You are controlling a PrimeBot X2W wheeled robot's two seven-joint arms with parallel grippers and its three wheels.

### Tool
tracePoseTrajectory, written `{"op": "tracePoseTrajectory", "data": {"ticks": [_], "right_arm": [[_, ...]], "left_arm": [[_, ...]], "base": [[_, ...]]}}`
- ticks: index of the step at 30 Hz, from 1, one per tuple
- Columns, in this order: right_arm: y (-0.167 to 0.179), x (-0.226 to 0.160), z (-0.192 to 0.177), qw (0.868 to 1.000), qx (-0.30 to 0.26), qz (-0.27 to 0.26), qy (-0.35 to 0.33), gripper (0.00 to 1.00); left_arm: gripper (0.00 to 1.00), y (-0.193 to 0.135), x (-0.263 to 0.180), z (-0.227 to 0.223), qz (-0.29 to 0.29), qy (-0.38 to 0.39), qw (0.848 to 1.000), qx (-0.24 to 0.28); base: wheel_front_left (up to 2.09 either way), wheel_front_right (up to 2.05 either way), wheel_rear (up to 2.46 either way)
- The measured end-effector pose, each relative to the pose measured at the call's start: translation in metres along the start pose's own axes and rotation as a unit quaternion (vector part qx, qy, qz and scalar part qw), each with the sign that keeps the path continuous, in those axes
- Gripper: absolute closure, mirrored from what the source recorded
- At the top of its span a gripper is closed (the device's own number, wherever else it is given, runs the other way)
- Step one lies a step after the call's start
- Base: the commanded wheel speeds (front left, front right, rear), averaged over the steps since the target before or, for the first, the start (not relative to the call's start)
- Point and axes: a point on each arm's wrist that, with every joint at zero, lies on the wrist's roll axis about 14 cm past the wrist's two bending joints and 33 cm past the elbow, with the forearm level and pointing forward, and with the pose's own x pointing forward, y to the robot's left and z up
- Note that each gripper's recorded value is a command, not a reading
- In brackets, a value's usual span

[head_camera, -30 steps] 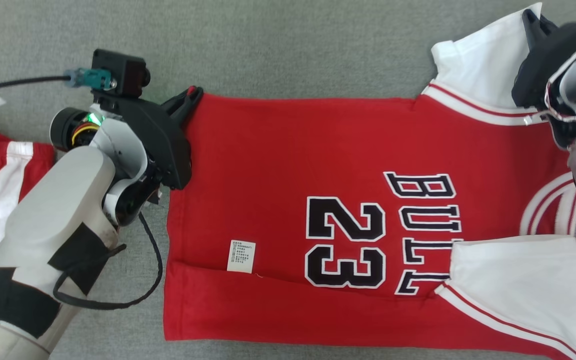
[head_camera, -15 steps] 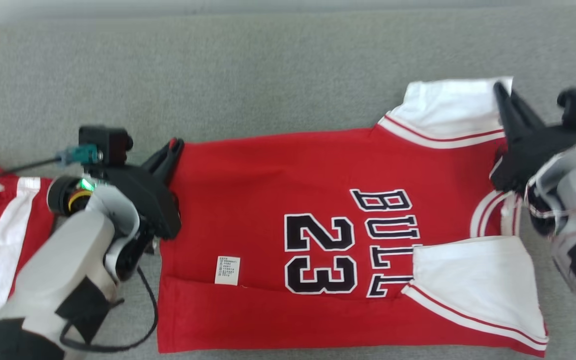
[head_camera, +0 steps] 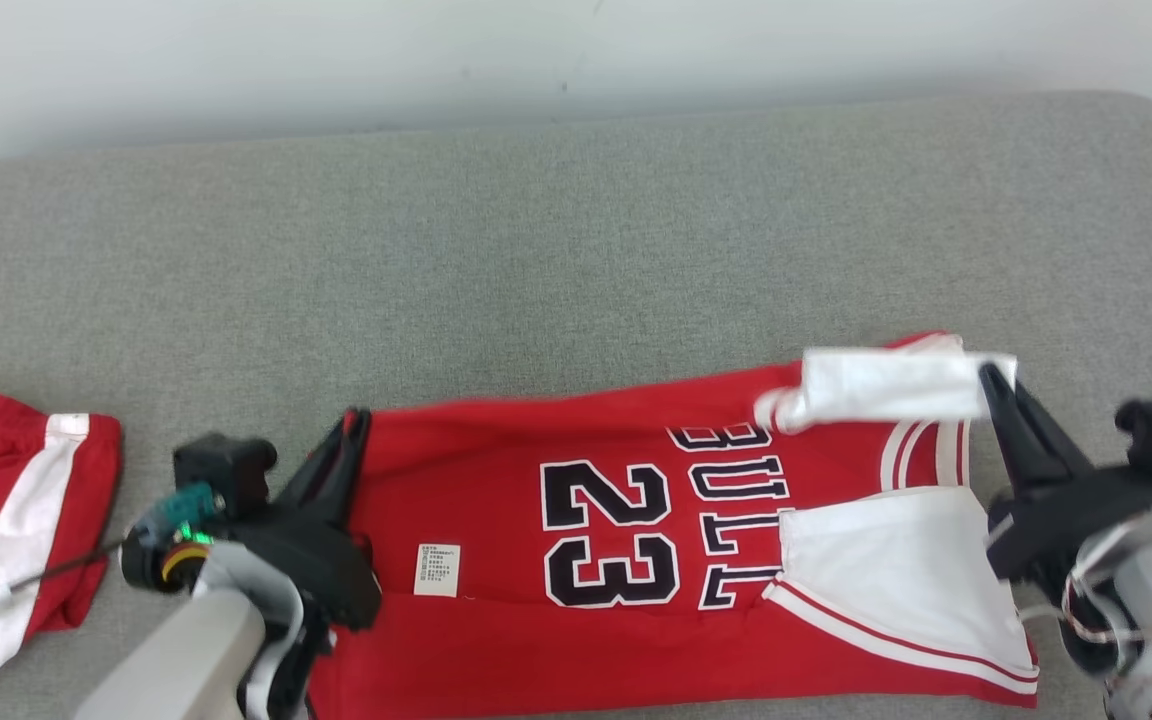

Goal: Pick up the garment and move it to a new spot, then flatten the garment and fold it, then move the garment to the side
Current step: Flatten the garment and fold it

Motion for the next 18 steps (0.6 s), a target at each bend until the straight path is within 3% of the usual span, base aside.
{"op": "tracePoseTrajectory", "data": {"ticks": [16,17,18], "right_arm": [[0.014,-0.063,-0.042,0.999,0.031,-0.019,0.017,1.00],[0.014,-0.066,-0.044,0.999,0.033,-0.023,0.019,1.00],[0.013,-0.068,-0.045,0.999,0.032,-0.025,0.021,0.52]], "left_arm": [[1.00,-0.006,-0.046,-0.004,0.038,-0.043,0.998,-0.012],[0.78,-0.006,-0.048,-0.005,0.040,-0.044,0.998,-0.011],[0.13,-0.006,-0.050,-0.005,0.041,-0.045,0.998,-0.009]], "base": [[0.00,0.00,0.00],[0.00,0.00,0.00],[0.00,0.00,0.00]]}}
